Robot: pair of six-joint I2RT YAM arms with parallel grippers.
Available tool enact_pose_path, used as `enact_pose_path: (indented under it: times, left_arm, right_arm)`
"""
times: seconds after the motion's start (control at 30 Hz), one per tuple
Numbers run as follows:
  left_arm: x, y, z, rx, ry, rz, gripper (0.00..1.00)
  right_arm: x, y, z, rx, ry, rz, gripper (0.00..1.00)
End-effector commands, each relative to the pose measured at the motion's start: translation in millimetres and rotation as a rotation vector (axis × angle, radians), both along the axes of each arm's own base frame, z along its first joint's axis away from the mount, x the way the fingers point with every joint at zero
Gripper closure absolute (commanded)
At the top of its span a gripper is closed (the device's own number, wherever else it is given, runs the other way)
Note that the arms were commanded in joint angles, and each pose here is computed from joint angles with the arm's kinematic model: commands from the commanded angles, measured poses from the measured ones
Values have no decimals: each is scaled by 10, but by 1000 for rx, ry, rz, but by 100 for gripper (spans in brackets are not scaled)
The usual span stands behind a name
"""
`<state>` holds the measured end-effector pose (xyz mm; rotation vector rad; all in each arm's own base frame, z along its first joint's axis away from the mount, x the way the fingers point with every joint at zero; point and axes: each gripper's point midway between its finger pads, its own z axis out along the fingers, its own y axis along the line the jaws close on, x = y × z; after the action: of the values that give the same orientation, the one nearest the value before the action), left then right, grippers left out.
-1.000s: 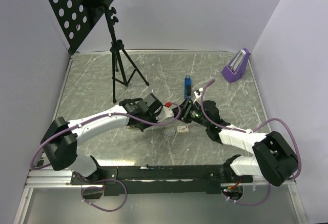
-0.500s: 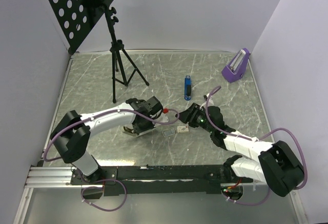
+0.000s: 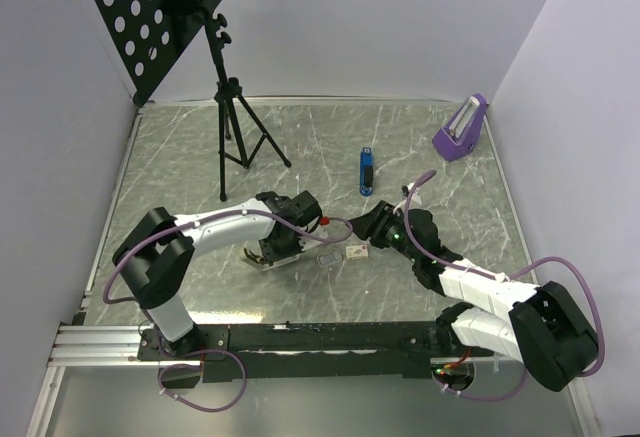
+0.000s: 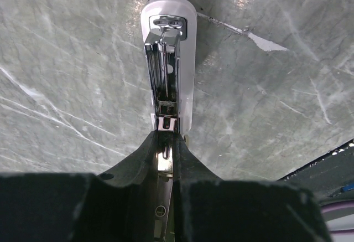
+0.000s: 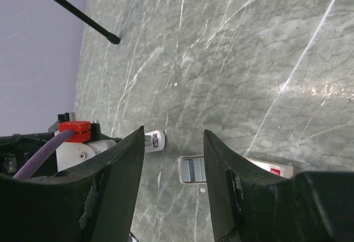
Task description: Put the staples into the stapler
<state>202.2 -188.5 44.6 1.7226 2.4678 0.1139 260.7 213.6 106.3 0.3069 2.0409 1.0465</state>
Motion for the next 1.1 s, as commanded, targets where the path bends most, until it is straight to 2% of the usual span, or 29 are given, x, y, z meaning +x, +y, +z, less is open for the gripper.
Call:
enact_pose_path:
  times: [0.0, 0.17, 0.4, 0.6, 0.7, 0.73, 0.83, 0.93, 0.97, 1.0, 1.07]
  left_arm:
    - [18, -23, 22, 17, 12, -2, 84]
    - [73, -82, 110, -15, -22, 0, 68]
    - [167, -165, 309, -74, -101, 1, 30]
    - [308, -287, 642, -192, -217, 42, 9]
    - [366, -394, 907, -318, -302, 61, 3]
    - [403, -366, 1107, -392, -378, 115, 1]
    - [511, -299, 1413, -515, -525, 227, 1]
    - [541, -184, 1730, -671, -660, 341, 1]
    - [521, -111, 1692, -690, -683, 376, 1]
    - [530, -61, 1989, -809, -763, 419, 1]
    - [527, 135, 2056, -883, -842, 550, 1]
  right_arm:
    - [36, -46, 65, -1, -42, -19, 46]
    - [33, -42, 69, 0, -44, -18, 46]
    - [34, -38, 99, -14, -65, -4, 46]
    - [42, -36, 185, -59, -121, 29, 45]
    - [34, -4, 295, -92, -178, 75, 42]
    - [37, -2, 374, -121, -230, 101, 39]
    - [30, 43, 502, -172, -321, 168, 35]
    - [-29, 195, 621, -228, -409, 312, 33]
    - [-73, 272, 648, -242, -436, 362, 32]
    - [-126, 354, 609, -256, -442, 428, 30]
    - [-136, 472, 565, -330, -478, 527, 27]
